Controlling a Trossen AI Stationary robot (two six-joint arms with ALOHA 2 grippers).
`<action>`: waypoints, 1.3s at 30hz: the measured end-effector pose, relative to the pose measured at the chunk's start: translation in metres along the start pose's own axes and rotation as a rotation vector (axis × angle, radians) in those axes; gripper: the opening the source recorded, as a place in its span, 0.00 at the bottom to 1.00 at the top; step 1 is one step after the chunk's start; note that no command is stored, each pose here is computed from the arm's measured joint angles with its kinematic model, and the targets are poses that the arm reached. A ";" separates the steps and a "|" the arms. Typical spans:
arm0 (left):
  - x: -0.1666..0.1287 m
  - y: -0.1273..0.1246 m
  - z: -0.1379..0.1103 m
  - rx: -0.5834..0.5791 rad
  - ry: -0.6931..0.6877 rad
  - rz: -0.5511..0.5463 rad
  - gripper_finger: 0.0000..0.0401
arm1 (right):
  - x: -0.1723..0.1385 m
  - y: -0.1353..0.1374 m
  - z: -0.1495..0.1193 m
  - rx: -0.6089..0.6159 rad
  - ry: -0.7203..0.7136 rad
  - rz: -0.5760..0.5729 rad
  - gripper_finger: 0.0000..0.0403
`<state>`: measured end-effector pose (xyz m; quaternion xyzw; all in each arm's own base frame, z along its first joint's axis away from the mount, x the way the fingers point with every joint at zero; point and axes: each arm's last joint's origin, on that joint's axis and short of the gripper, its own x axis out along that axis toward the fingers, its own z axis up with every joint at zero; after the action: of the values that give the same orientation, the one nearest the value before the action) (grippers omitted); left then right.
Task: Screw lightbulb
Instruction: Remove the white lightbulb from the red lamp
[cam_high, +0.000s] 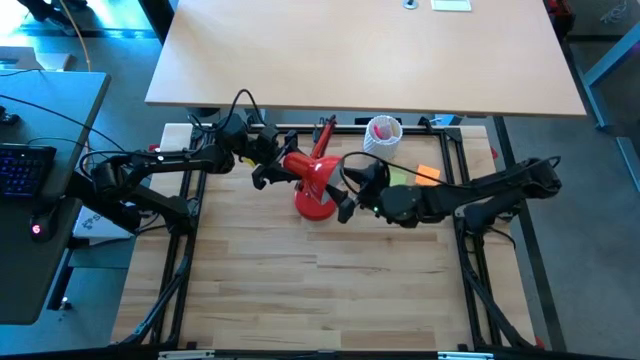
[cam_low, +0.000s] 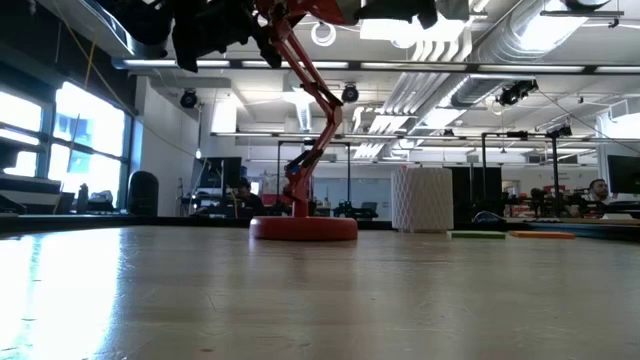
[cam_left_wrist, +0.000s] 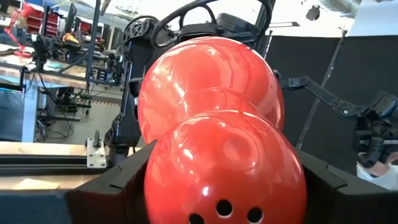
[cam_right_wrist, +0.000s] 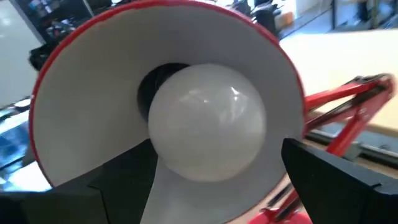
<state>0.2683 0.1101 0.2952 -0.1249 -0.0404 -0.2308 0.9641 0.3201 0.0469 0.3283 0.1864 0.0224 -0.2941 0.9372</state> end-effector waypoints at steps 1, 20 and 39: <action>0.000 0.000 0.000 0.005 -0.001 0.001 0.63 | 0.002 -0.001 0.001 0.016 0.008 0.013 0.85; 0.002 0.001 0.004 0.048 0.030 -0.022 0.63 | 0.006 -0.004 0.003 -0.475 0.007 0.051 0.85; 0.006 -0.001 0.002 -0.028 0.034 -0.013 0.63 | -0.034 0.021 -0.004 -1.375 0.000 -0.342 0.85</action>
<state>0.2728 0.1070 0.2979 -0.1341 -0.0214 -0.2396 0.9613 0.3043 0.0828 0.3370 -0.4536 0.2317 -0.3564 0.7833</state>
